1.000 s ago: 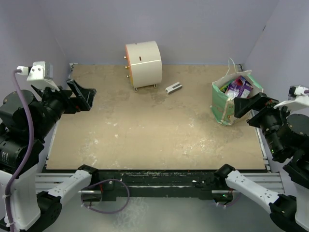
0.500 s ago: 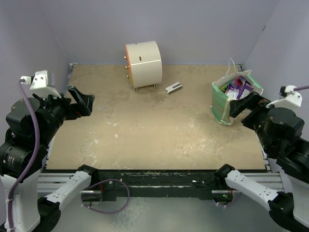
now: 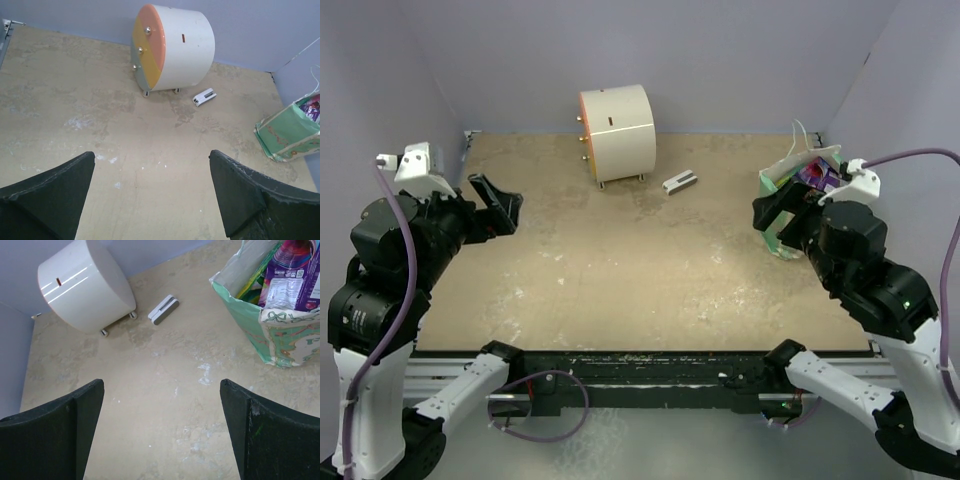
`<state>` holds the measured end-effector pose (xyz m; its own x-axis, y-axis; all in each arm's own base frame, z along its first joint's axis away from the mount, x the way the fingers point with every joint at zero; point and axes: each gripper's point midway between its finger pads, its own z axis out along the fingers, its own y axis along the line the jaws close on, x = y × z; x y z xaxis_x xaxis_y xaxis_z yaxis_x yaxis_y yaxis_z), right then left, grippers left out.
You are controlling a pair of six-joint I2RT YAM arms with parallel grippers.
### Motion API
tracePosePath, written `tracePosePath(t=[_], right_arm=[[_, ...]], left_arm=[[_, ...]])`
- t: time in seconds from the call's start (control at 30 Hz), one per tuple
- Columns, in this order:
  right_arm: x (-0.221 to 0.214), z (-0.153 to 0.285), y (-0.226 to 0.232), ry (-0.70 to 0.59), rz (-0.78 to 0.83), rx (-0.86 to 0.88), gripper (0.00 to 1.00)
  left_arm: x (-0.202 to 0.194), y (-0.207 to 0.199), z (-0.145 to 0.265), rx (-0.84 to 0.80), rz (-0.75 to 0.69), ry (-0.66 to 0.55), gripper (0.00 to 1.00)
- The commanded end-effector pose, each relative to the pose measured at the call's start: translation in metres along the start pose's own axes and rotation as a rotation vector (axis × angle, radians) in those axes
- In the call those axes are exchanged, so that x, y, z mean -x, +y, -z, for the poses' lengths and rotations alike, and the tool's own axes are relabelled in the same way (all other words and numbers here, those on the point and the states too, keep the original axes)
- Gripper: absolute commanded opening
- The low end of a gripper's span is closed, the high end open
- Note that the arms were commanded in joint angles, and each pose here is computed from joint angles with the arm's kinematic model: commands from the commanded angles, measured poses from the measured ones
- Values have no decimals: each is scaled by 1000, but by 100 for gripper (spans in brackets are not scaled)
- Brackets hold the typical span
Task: Take the snacks out of the paper bag
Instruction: Move the paper bag to the center of the board.
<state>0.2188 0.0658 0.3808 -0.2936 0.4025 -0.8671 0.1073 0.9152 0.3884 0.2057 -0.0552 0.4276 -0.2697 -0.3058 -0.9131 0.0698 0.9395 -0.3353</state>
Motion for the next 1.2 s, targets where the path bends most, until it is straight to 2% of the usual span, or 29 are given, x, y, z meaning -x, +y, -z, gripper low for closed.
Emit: tracePosePath(t=[0.0,0.23,0.43,0.7,0.83,1.03,1.17], right_arm=[[18,-17,6,-91,-36,-41,100],[36,-50,4,-154,48,-210,100],[59,-91,3,-158,111,-350,100],[88,-160,-28,-107,-32,-453,100],[100,-194,-53,-108,-97,-448,99],[108,-232,-83,-95,-136,-413,86],[103,-250,-80,-79,-111,-346,69]], left_arm=[[10,-10,-12,-31,36,-30,99],[5,-21,-32,-64,47,19,99],[11,-23,-49,-50,10,22,99],[16,-20,-71,-13,-8,10,99],[15,-20,-85,-3,-9,14,99],[12,-24,-107,-4,-8,34,99],[11,-22,-121,14,-22,43,99]])
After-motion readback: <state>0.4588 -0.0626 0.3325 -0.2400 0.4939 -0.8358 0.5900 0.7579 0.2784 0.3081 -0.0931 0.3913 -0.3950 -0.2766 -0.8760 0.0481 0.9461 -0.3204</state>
